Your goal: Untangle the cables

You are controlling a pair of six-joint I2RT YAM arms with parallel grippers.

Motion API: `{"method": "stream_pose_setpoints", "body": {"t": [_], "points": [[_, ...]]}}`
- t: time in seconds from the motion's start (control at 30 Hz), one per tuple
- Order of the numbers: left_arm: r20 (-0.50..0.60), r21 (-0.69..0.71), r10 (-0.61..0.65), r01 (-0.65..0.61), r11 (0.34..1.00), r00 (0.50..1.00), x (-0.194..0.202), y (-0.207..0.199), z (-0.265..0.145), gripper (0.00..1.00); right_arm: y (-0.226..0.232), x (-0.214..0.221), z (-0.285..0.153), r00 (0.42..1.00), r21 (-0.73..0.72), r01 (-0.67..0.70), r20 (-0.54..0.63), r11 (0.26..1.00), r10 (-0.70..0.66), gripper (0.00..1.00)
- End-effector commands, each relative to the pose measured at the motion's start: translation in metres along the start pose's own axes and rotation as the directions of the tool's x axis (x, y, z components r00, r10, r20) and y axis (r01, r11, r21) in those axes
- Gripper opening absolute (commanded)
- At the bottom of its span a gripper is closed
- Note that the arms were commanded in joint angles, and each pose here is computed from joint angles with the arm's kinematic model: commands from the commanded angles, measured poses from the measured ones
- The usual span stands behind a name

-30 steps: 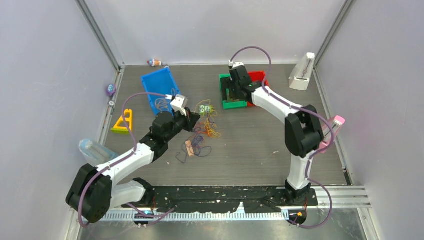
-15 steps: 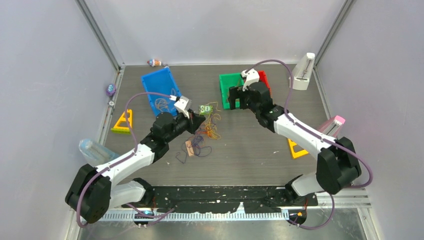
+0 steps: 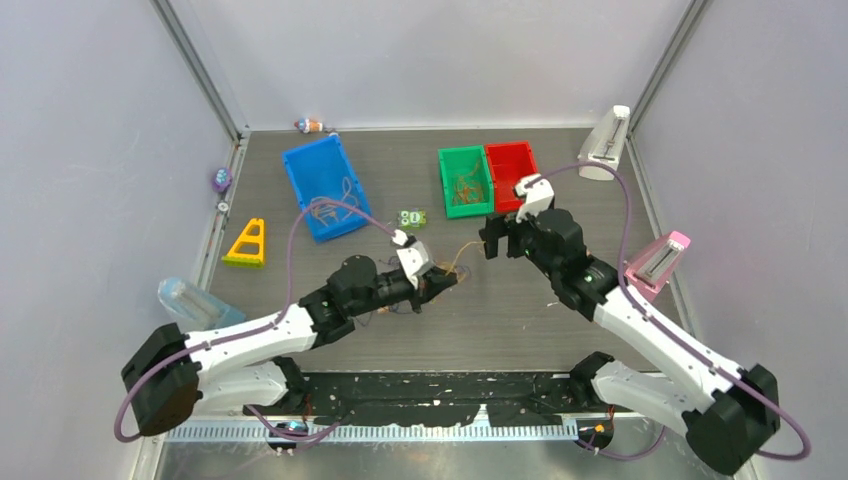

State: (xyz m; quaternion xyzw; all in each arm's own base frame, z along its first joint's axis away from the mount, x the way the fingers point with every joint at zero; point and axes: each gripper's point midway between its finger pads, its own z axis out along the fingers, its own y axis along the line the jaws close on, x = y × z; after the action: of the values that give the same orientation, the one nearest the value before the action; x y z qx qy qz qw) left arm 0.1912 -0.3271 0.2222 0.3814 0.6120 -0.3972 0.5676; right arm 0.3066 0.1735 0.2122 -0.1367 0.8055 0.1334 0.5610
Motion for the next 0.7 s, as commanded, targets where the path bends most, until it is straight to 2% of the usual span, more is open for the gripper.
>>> {"method": "stream_pose_setpoints", "body": {"t": [0.0,0.13,0.17,0.23,0.27,0.33,0.47,0.57,0.67], "points": [[-0.032,0.071,0.035,-0.033,0.997,0.999,0.009,-0.033,0.023,0.00,-0.003,0.021,-0.024,0.997,0.006,-0.073,-0.030,0.997,0.074,0.96],[-0.110,0.120,0.022,-0.008,0.993,0.994,0.030,-0.076,0.037,0.00,-0.002,0.046,-0.037,0.985,0.002,-0.152,-0.079,0.988,0.151,0.97],[-0.121,0.141,0.015,0.003,0.990,0.993,0.031,-0.089,0.039,0.06,-0.003,0.055,-0.039,0.982,0.010,-0.158,-0.103,0.987,0.158,0.97],[-0.139,0.145,-0.026,0.046,0.988,0.990,0.032,-0.097,0.043,0.35,-0.006,0.064,-0.044,0.975,0.036,-0.178,-0.126,0.983,0.181,0.96],[-0.146,0.112,-0.053,0.069,0.991,0.988,0.033,-0.093,0.043,0.53,-0.007,0.066,-0.046,0.972,0.042,-0.191,-0.130,0.981,0.195,0.96],[-0.153,0.004,-0.085,0.087,0.996,0.985,0.031,-0.074,0.037,0.69,-0.008,0.073,-0.048,0.967,0.054,-0.194,-0.156,0.980,0.200,0.96],[-0.168,-0.134,-0.121,0.099,0.986,0.978,0.013,-0.043,0.008,0.81,-0.003,0.085,-0.050,0.960,0.030,-0.193,-0.203,0.981,0.195,0.96],[-0.240,-0.265,-0.214,0.148,0.953,0.947,0.016,-0.016,-0.024,0.82,0.013,0.091,-0.045,0.954,-0.049,-0.197,-0.238,0.979,0.180,0.97],[-0.257,-0.387,-0.313,0.199,0.900,0.914,0.023,0.011,-0.050,0.82,0.036,0.097,-0.040,0.944,-0.143,-0.200,-0.294,0.969,0.151,0.99]]}}
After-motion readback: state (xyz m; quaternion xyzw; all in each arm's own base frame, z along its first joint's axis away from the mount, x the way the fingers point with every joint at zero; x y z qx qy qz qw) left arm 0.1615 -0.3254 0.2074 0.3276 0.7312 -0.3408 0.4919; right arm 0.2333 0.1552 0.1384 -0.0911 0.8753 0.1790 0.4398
